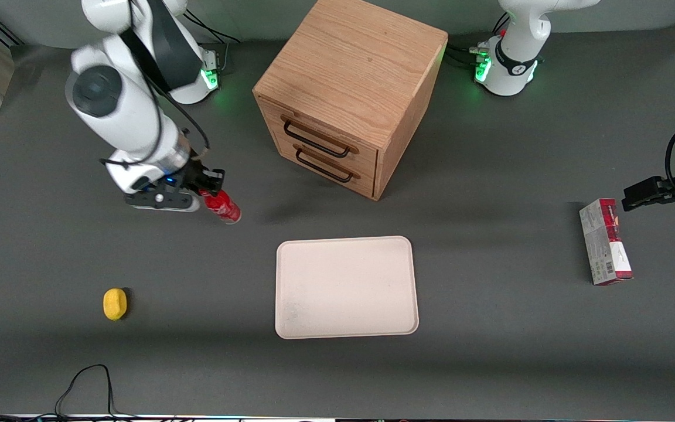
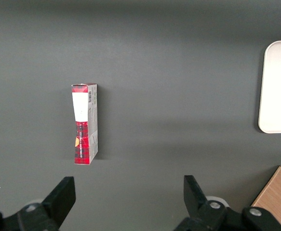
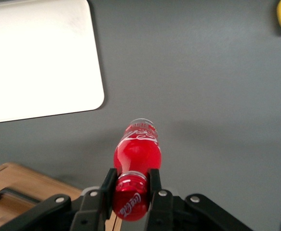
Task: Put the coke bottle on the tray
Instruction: 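Carry the held bottle toward the white tray with the right gripper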
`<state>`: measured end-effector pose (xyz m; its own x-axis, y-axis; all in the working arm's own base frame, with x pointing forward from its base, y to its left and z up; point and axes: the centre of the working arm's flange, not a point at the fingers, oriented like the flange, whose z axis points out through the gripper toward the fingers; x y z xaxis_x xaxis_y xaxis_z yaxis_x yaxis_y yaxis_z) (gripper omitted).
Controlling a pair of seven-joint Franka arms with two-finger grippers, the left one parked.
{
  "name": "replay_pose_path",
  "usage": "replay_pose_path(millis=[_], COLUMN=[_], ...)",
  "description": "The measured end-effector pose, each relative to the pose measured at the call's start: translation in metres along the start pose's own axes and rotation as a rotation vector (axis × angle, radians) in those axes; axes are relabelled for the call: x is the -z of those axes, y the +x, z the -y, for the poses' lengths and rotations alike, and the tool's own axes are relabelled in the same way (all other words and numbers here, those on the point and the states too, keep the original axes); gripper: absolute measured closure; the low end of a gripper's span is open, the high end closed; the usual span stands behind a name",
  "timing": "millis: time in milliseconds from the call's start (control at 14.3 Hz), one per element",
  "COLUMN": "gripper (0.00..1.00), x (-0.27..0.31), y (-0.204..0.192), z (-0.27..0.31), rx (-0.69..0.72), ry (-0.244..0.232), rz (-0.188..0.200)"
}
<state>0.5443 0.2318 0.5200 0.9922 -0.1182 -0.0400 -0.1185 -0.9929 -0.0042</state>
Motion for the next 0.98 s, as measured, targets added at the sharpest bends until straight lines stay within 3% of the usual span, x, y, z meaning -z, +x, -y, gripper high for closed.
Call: replay_pose_path(millis=[279,558,698,977], gripper=[0.68,0.68,0.68,0.68], x=[0.072,0.049,0.022,-0.04], y=[0.04,0.095,0.122,0.155], z=[0.005,0.029,0.04,0.072], rx=[-0.009,-0.001,0.011,0.079], ry=[0.01,0.07,0.102,0.098], rz=[0.048,0.043,0.01,-0.091])
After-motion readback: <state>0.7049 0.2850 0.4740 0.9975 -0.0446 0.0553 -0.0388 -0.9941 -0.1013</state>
